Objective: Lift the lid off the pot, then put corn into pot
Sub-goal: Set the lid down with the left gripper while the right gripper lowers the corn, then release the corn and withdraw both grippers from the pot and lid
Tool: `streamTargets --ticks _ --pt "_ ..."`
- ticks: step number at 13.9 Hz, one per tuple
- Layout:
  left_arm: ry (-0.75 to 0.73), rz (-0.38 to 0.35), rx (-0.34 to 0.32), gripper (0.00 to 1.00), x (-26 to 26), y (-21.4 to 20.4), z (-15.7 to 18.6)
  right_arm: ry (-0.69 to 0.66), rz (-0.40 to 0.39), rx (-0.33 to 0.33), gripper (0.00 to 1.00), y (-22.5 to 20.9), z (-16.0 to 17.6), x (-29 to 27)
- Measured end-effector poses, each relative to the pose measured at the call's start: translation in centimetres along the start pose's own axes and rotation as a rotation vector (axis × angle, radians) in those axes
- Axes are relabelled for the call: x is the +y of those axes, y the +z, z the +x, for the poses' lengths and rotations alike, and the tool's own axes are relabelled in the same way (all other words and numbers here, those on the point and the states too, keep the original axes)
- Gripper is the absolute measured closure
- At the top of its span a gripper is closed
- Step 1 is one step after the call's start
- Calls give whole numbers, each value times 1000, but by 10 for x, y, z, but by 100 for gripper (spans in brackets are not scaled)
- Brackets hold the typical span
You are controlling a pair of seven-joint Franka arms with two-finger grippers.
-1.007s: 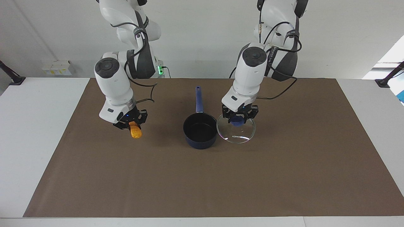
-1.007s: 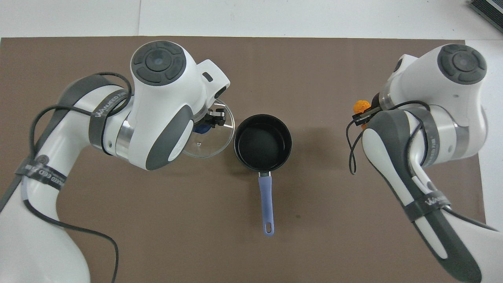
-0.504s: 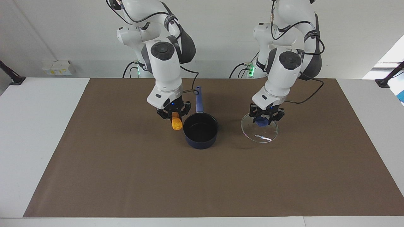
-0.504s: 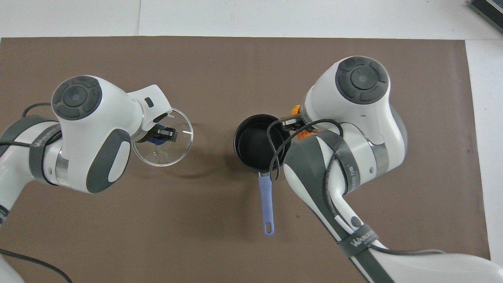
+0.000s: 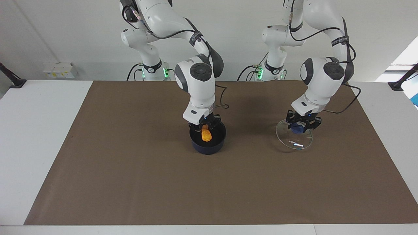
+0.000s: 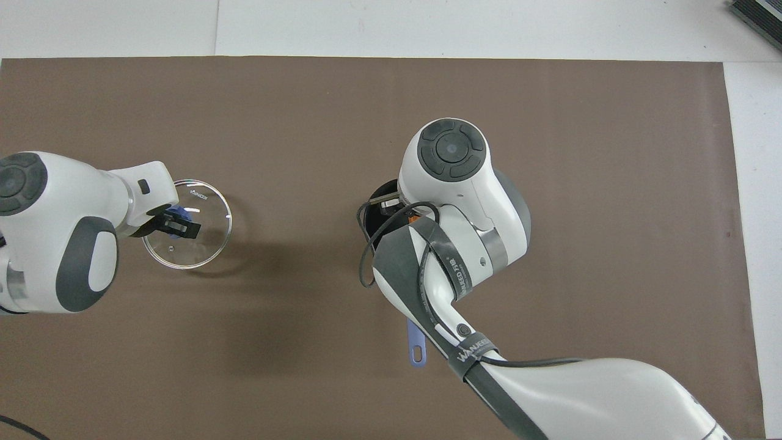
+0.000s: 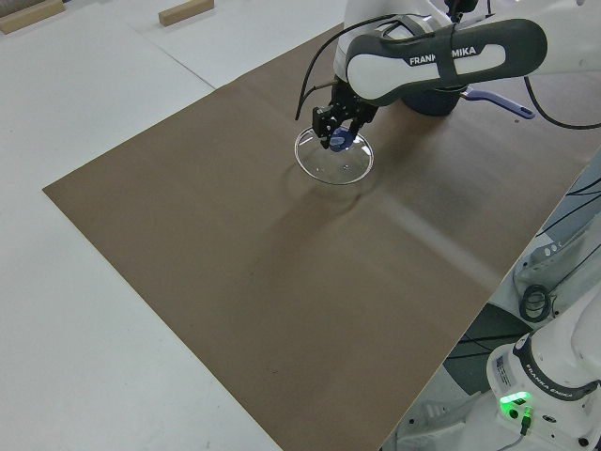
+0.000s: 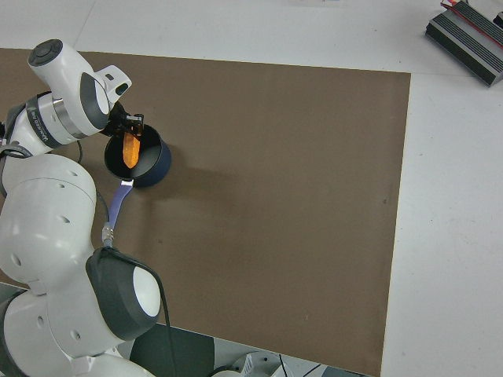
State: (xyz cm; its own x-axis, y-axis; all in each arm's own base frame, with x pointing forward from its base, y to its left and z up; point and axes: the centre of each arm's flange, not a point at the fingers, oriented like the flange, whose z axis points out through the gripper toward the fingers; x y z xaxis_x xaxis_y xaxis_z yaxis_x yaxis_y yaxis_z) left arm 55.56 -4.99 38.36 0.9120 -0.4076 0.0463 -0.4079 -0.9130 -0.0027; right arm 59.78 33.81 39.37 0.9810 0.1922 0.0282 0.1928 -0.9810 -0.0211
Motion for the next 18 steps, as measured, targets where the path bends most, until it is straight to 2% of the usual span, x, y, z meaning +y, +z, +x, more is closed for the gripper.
streamTargets --ticks 5,6,8,9,10,12,13,15,18 --pt "10 2 -11 34 -67 39 -23 -13 -5 -30 64 32 -8 -8" --pt "1 -4 -10 28 -70 45 -23 -14 -4 -25 64 36 -9 -9" --pt "-18 -24 11 5 -68 43 -18 -14 -2 -19 64 42 -10 -9" --pt "-19 -25 26 0 -67 37 -13 -11 3 -20 63 42 -10 -9" --pt "-22 -21 40 0 -67 31 -8 -1 16 -25 58 42 -10 -9" --pt "-42 -15 63 0 -66 16 4 13 39 -18 37 42 -9 -10" --pt "-53 -15 71 0 -62 6 11 16 41 -11 22 41 -7 -8" --pt "-109 -24 73 0 -51 -13 25 27 43 4 2 35 -3 -1" --pt "-251 -47 51 0 -30 -54 47 76 57 64 0 -4 9 31"
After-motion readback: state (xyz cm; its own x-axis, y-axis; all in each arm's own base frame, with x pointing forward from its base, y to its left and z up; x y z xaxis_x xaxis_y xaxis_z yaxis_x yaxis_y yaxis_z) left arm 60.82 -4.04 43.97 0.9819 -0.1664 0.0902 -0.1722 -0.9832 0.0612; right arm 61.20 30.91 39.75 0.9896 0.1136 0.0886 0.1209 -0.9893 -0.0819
